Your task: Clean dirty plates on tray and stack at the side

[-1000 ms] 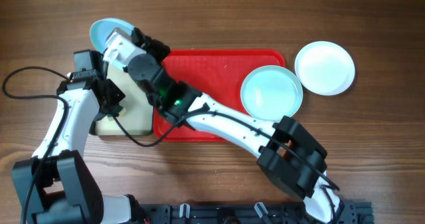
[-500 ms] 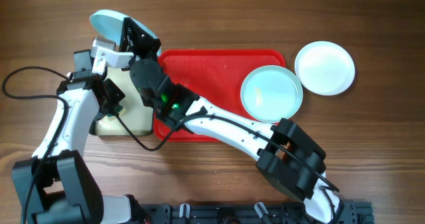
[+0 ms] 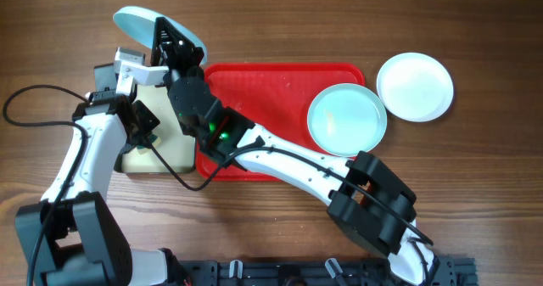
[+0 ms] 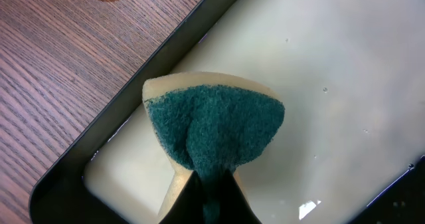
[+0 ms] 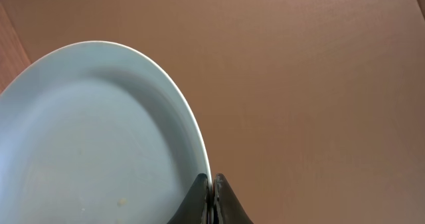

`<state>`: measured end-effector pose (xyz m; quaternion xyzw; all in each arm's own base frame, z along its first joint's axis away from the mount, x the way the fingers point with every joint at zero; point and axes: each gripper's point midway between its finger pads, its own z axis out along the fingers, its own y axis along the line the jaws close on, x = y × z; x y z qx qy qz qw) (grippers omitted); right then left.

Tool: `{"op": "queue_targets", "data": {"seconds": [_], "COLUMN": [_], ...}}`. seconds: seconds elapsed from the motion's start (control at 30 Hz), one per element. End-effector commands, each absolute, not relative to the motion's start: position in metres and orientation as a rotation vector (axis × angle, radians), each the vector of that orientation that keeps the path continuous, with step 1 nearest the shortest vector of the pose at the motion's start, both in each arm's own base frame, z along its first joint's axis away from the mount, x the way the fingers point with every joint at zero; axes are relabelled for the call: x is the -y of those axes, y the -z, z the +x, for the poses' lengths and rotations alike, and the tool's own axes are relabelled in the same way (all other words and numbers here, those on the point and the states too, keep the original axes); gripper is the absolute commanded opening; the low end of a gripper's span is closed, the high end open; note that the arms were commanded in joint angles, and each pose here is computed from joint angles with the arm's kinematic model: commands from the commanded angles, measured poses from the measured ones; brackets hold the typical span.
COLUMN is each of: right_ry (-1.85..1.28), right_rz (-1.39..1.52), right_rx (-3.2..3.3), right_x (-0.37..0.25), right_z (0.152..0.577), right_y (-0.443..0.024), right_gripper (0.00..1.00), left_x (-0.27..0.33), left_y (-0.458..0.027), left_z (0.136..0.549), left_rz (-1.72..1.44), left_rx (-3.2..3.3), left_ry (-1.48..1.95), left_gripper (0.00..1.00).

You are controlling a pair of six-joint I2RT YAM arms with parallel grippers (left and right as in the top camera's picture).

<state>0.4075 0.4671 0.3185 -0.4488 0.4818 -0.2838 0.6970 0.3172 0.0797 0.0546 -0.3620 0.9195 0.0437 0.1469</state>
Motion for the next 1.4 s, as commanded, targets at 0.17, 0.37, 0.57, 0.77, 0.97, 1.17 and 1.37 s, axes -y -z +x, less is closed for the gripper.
{"op": "queue_targets", "data": {"seconds": [0.17, 0.37, 0.57, 0.77, 0.97, 1.17, 1.37], "right_ry": [0.608, 0.471, 0.299, -0.082, -0.496, -0.560, -0.703], "right_rz": [-0.976, -0.756, -0.593, -0.537, -0.482, -0.381, -0.238], "right_rx": [-1.074, -1.291, -1.667, -2.050, -2.231, -2.309, -2.435], "right_x": [-0.471, -0.450, -0.422, -0.422, -0.416, -0.355, -0.288], "right_z": [0.402, 0.411, 0.424, 0.405, 0.402, 0.423, 0.432], "right_y": [-0.324, -0.311, -0.232, -0.157, -0.167, -0.194, -0.207], "right_gripper": [0.04, 0.04, 0.04, 0.04, 0.04, 0.04, 0.04], "left_x": [-0.079, -0.079, -0.079, -0.079, -0.079, -0.079, -0.079], "left_y": [-0.053, -0.053, -0.053, -0.052, -0.052, -0.052, -0.052], "left_z": [0.315, 0.315, 0.315, 0.314, 0.314, 0.314, 0.314], "left_rz": [-1.028, -1.028, -1.028, -1.030, -1.030, -1.030, -1.029], "left_rx": [-2.657, -2.657, -2.657, -2.665, -2.664, -2.664, -2.664], "left_ry": [-0.124, -0.124, -0.124, -0.126, -0.126, -0.126, -0.126], "left_gripper": [0.04, 0.04, 0.04, 0.04, 0.04, 0.04, 0.04]}}
